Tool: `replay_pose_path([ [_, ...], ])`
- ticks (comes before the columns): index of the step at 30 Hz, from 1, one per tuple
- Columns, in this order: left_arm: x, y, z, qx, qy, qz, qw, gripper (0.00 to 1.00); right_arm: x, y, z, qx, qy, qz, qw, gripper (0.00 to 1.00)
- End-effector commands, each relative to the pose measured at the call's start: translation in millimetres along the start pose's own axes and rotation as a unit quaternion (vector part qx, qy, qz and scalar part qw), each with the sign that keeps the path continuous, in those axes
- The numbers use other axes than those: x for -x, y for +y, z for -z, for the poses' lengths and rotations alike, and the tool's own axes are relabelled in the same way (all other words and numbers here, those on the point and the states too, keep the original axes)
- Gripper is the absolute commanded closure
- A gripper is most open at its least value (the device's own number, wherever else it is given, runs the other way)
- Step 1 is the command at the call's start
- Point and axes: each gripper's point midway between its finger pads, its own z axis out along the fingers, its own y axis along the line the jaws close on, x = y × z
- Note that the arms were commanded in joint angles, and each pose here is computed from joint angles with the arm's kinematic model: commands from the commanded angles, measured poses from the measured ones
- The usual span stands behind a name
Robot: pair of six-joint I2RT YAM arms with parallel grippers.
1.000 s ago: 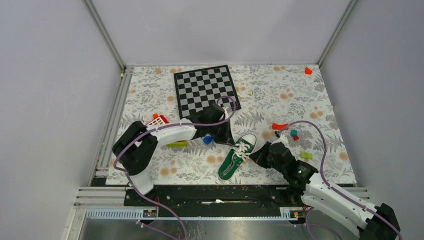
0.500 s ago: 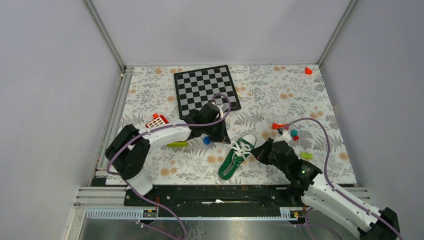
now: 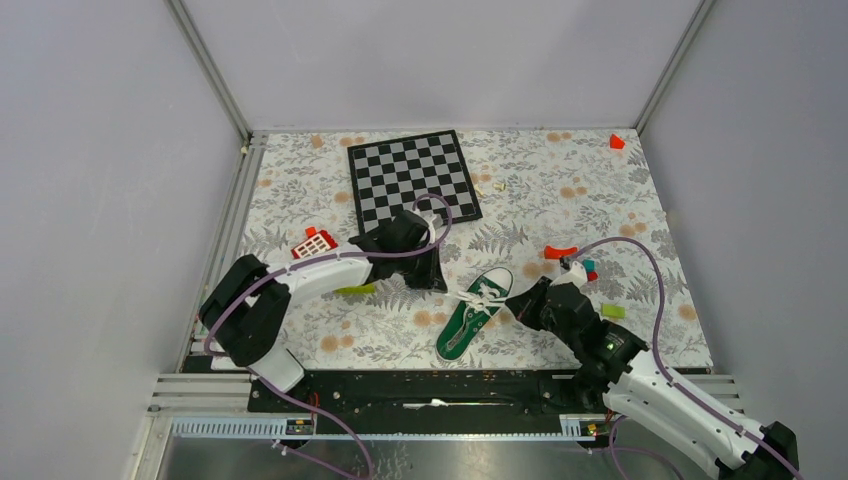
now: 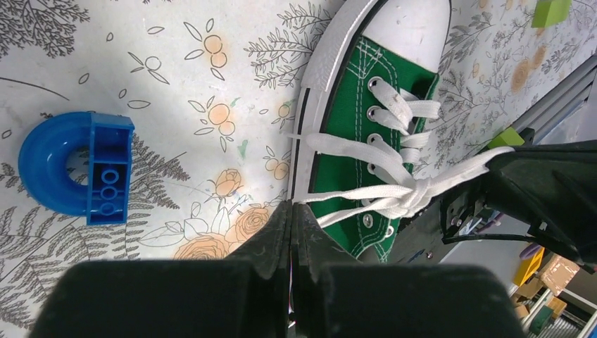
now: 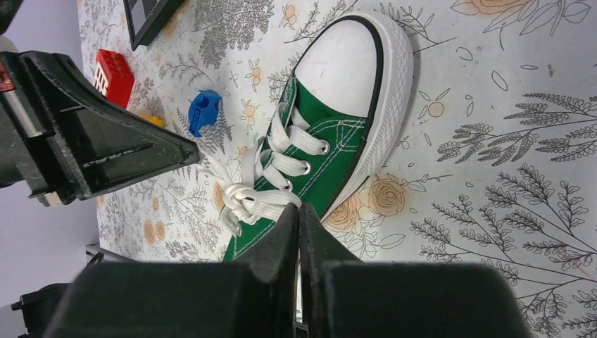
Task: Tie the shoes
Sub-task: Tie the shoelace on the shoe.
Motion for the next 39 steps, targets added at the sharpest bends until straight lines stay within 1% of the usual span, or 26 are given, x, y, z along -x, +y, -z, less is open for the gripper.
replay_pose_path([
  [1, 8, -2, 13, -0.007, -0.028, -0.02, 0.999, 1.0, 12, -8, -1, -0.024, -0.027, -0.001, 0.999, 1.0],
  [11, -5, -2, 25, -0.015, -0.019, -0.018, 1.0, 1.0, 4, -22, -5, -0.037, -0.021, -0.013, 0.999, 1.0],
  [19, -16, -12, 40, -0.034, -0.014, -0.036, 0.999, 1.0, 0, -29, -7, -0.044, -0.019, -0.018, 0.999, 1.0],
  [23, -29, -19, 39, -0.038, 0.001, -0.051, 0.998, 1.0, -3, -32, -8, -0.048, -0.016, -0.019, 0.999, 1.0],
  [26, -43, -15, 33, -0.034, 0.024, -0.051, 0.998, 1.0, -3, -33, -8, -0.05, -0.016, -0.019, 0.998, 1.0],
  [28, -46, -12, 32, -0.03, 0.028, -0.049, 0.998, 1.0, -4, -36, -8, -0.052, -0.017, -0.02, 0.998, 1.0],
  [33, -29, -2, 36, 0.005, -0.01, -0.038, 0.999, 1.0, -4, -37, -9, -0.053, -0.016, -0.019, 0.998, 1.0],
  [35, -16, -13, 35, -0.009, -0.012, -0.044, 0.999, 1.0, -1, -26, -9, -0.036, -0.014, -0.011, 0.999, 1.0],
  [39, 6, -31, 28, -0.018, -0.01, -0.067, 0.998, 1.0, 12, 10, -7, 0.019, -0.014, 0.03, 0.999, 1.0],
])
